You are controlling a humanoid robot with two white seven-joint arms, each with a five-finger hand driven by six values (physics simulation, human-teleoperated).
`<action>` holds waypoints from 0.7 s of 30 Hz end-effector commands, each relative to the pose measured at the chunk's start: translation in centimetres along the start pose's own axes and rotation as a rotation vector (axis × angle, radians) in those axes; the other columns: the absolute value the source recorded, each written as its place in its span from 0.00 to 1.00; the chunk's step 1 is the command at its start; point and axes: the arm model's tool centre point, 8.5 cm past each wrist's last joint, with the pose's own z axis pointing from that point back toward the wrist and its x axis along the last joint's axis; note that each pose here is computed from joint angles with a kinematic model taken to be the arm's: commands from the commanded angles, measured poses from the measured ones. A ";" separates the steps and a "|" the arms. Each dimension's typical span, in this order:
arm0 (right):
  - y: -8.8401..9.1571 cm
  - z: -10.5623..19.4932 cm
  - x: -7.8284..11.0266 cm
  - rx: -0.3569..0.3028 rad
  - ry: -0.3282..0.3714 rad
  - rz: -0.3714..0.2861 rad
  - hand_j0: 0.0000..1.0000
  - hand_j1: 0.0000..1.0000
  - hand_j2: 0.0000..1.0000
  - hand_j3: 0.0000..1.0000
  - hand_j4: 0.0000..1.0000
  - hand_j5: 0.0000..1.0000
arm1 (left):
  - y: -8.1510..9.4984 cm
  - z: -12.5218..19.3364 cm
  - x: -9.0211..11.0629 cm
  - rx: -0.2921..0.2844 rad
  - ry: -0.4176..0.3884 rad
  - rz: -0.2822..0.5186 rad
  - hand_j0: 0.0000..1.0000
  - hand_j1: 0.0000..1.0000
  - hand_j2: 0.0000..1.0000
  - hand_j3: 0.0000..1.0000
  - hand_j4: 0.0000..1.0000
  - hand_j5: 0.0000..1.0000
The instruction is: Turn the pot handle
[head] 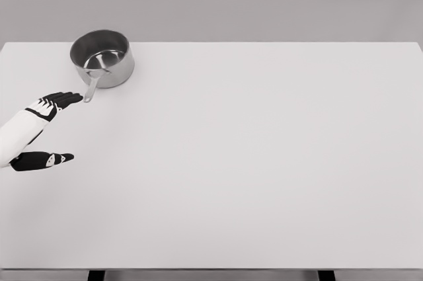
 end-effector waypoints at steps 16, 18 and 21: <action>0.0 0.0 0.0 0.000 0.001 0.000 1.00 1.00 1.00 1.00 1.00 1.00 | 0.6 -5.4 3.8 -0.112 -0.187 -0.074 1.00 1.00 1.00 1.00 1.00 1.00; 0.0 0.0 0.0 0.000 0.000 0.000 1.00 1.00 1.00 1.00 1.00 1.00 | 1.9 -7.8 4.9 -0.213 -0.266 -0.132 1.00 1.00 1.00 1.00 1.00 1.00; 0.0 0.0 0.0 0.000 0.000 0.000 1.00 1.00 1.00 1.00 1.00 1.00 | 3.5 -10.4 7.2 -0.188 -0.400 -0.090 1.00 1.00 1.00 1.00 1.00 1.00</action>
